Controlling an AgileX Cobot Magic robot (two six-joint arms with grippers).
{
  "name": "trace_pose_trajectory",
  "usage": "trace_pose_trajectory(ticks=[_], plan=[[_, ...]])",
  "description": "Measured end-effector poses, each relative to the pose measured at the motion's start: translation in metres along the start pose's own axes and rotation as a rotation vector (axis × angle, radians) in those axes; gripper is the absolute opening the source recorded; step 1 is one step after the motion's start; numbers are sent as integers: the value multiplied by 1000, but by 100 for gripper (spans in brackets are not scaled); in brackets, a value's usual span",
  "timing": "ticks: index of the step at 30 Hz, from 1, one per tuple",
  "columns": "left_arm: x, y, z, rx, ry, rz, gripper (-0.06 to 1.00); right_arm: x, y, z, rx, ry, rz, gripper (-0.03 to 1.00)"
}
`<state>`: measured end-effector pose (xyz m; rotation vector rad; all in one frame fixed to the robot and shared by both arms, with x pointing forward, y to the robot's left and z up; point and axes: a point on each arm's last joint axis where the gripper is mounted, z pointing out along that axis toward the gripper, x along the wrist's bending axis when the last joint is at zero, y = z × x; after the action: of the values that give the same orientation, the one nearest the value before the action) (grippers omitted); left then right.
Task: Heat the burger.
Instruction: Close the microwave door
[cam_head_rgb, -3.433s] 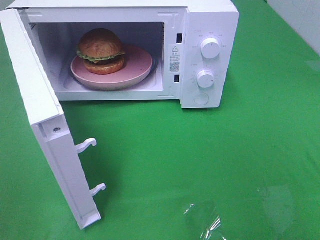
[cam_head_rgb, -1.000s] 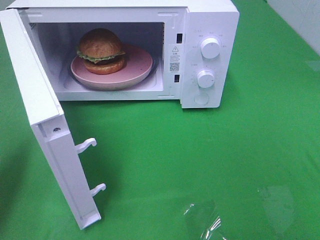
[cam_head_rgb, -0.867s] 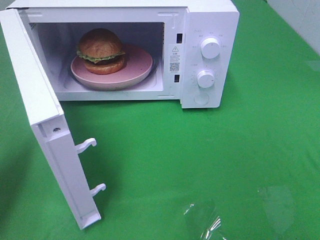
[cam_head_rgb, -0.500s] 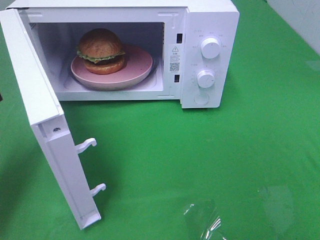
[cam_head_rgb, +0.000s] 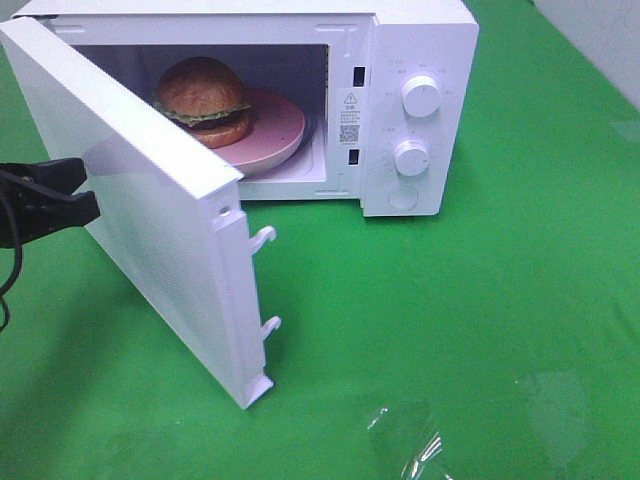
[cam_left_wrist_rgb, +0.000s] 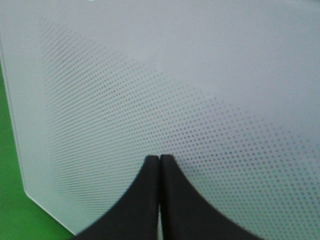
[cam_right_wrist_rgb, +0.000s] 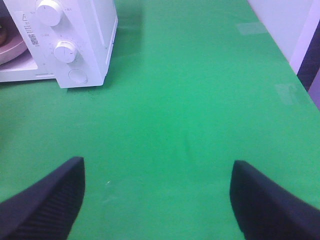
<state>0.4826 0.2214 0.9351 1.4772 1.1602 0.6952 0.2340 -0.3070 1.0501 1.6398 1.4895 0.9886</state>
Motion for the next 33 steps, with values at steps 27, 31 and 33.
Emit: trace_pose_trajectory(ticks=[27, 31, 33], plan=[[-58, 6, 70, -1, -119, 25, 0, 0, 0, 0, 0, 0, 0, 77], [-67, 10, 80, -7, -139, 29, 0, 0, 0, 0, 0, 0, 0, 77], [-73, 11, 87, -6, -152, 32, 0, 0, 0, 0, 0, 0, 0, 77]])
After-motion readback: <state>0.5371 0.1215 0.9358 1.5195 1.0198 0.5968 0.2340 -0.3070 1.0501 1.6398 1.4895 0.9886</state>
